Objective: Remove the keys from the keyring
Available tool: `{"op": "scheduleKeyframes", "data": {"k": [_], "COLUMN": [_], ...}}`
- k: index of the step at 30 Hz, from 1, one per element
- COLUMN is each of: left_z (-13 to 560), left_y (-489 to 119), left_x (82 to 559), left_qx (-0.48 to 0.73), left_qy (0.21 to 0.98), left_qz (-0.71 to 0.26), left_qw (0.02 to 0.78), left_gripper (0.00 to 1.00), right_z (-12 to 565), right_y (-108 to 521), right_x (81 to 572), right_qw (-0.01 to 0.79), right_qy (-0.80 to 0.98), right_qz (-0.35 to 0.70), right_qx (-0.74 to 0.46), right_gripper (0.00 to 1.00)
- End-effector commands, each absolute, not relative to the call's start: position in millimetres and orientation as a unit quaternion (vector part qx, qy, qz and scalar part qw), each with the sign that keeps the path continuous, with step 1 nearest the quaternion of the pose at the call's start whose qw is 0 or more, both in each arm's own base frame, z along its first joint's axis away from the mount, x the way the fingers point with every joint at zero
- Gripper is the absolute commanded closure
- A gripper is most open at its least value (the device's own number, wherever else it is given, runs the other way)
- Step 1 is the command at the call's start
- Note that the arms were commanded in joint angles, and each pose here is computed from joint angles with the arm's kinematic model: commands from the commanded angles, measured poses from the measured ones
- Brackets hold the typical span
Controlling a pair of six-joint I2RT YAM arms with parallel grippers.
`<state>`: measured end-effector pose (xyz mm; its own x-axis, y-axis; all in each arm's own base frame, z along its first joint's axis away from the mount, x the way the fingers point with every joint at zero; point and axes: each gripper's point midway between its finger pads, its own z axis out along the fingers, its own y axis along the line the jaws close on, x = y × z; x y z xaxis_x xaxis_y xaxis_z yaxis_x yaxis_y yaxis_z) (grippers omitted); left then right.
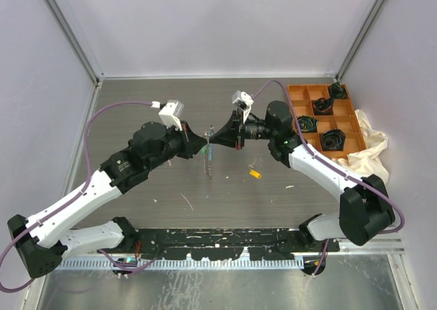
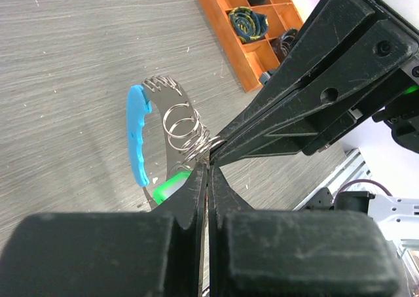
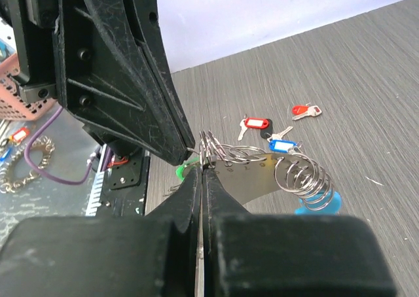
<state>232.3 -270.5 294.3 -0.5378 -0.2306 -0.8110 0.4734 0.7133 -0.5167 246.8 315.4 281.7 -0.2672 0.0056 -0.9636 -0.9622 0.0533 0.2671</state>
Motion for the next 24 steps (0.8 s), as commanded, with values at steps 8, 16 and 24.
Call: {"op": "scheduleKeyframes", "data": {"k": [8,16,24], "left_z": [295.0,322.1,342.6], "left_y": [-288.0,-275.2,-265.0], "left_x": [224.8,204.3,155.2], "left_qx": [0.161,0.170,0.253], "left_qy": [0.811,0.780,0.709], "left_qz": [-0.360,-0.401,-0.498], "left_qw": [0.434,0.450,0.430], "left_gripper": [1.00,0.77,0.82], "right_z": [313.4,311.6,310.9], "right_y": [330.8,325.1,318.4], "right_x": [261.6,235.2,200.7], "right_qw": [0.516,0.502,0.472], "right_qy": [0.545,0.504,0.434], "right_qz": [0.523,0.544,0.566], "right_qx": [-0.405,-0.445,-0.518], "right_gripper": [0.99,0.99,0.99]}}
